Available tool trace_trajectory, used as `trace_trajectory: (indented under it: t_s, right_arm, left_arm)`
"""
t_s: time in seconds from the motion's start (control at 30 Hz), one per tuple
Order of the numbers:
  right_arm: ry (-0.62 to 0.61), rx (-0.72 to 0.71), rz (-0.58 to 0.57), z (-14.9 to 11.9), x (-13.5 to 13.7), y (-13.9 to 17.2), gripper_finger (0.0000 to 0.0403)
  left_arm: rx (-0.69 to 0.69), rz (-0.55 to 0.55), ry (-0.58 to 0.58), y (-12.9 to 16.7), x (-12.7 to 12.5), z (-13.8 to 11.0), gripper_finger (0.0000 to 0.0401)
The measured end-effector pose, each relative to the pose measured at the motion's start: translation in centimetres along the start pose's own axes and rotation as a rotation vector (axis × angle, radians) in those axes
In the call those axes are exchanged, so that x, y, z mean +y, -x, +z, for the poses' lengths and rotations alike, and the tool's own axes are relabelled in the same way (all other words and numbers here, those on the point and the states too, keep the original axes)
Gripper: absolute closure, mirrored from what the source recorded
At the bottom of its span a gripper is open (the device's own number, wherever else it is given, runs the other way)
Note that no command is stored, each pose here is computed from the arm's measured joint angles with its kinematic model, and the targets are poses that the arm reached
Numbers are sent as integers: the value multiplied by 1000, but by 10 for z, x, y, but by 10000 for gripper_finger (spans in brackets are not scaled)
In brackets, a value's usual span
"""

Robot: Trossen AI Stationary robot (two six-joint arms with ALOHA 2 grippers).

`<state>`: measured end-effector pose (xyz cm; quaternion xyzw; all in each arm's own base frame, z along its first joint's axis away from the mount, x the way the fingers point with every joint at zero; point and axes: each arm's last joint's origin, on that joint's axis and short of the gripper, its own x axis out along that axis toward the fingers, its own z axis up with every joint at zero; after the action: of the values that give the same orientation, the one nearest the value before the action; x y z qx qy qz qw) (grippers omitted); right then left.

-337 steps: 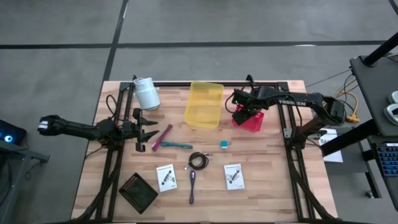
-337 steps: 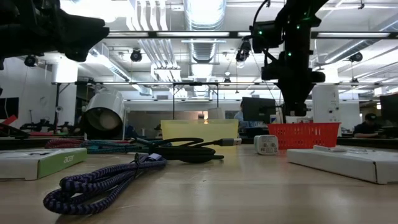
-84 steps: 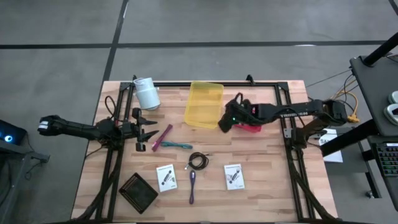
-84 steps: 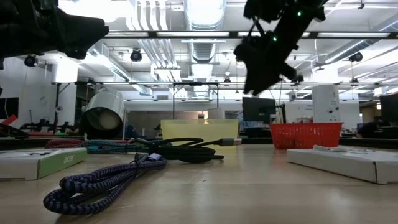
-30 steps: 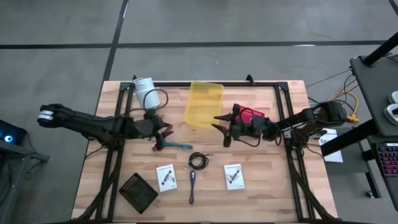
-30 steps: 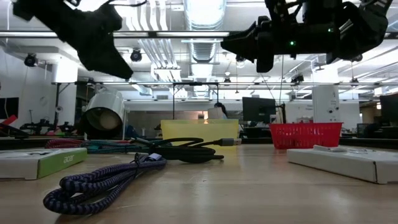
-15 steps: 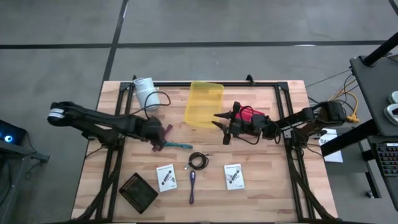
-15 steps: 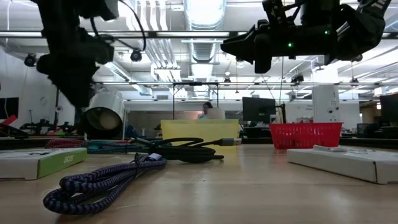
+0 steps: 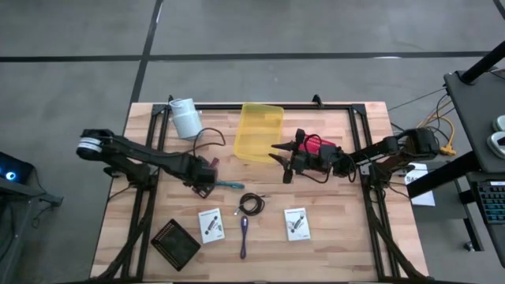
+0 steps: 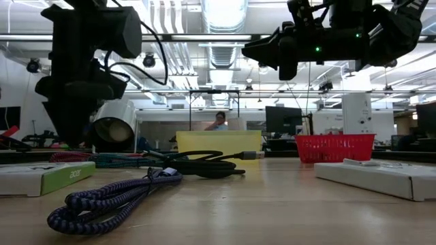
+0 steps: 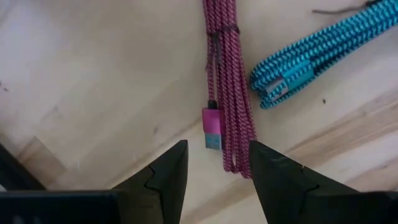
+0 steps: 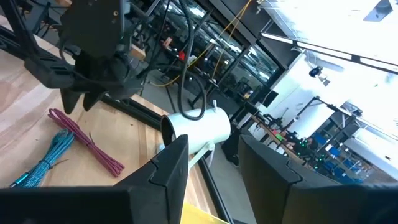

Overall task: Pick and place items into bin
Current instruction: Put the pink charger cable into the yellow bin

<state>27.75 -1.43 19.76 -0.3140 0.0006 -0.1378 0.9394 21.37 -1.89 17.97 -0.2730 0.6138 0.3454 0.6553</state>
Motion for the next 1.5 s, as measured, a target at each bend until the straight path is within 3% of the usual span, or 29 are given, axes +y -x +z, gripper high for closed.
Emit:
trace_trajectory:
  t_s: [0.47,0.83,1.0,1.23,1.5]
  right_arm:
    - [1,4,3,0,0,0,281]
    - [2,5,4,-1,0,0,283]
    - [2,5,4,-1,0,0,284]
    - [2,5,5,-1,0,0,289]
    - [2,4,6,-1,1,0,290]
  left_arm:
    - [-2,-78,1,-5,-10,4,248]
    - [60,11,-38,-24,-15,4,251]
    - [94,31,-89,-32,-18,5,289]
    - [117,4,-138,-31,-19,4,387]
    - [155,58,-115,-4,1,-4,395]
